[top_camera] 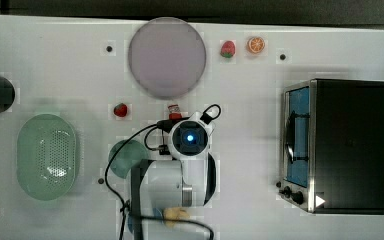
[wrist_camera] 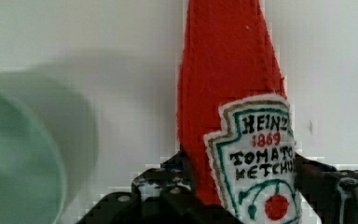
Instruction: Pick Ketchup from the table and place it in strainer.
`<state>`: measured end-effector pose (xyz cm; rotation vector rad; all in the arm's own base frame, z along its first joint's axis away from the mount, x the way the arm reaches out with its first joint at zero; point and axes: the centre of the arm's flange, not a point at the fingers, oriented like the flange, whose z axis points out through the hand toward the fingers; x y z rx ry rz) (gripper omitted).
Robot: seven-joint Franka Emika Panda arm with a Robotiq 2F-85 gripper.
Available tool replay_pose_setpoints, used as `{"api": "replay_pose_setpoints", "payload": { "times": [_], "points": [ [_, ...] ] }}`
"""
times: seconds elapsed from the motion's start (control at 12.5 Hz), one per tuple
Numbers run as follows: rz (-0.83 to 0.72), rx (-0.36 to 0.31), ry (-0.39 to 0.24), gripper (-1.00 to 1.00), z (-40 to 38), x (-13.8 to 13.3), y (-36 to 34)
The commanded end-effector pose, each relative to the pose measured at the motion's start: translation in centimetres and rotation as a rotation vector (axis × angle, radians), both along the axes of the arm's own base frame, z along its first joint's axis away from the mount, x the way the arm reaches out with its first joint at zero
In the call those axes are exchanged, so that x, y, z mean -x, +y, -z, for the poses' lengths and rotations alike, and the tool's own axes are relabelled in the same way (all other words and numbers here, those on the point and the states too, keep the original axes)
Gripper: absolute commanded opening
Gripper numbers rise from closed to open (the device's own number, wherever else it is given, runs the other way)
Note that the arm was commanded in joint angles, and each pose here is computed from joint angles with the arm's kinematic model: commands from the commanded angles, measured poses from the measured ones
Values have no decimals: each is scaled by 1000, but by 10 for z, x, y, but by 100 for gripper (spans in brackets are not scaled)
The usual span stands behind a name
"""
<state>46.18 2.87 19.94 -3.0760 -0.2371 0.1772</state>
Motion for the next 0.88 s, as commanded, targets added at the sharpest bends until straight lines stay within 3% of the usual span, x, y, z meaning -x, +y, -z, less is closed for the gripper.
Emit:
{"api": "replay_pose_setpoints", "payload": {
  "times": [0.08, 0.4, 0.64, 0.88],
  "points": [
    [-36, 27, -124, 29, -114, -26, 31],
    [9, 71, -88, 29, -207, -5, 92],
    [131, 29, -72, 29, -224, 12, 169],
    [158, 5, -62, 29, -221, 36, 248]
  ]
}}
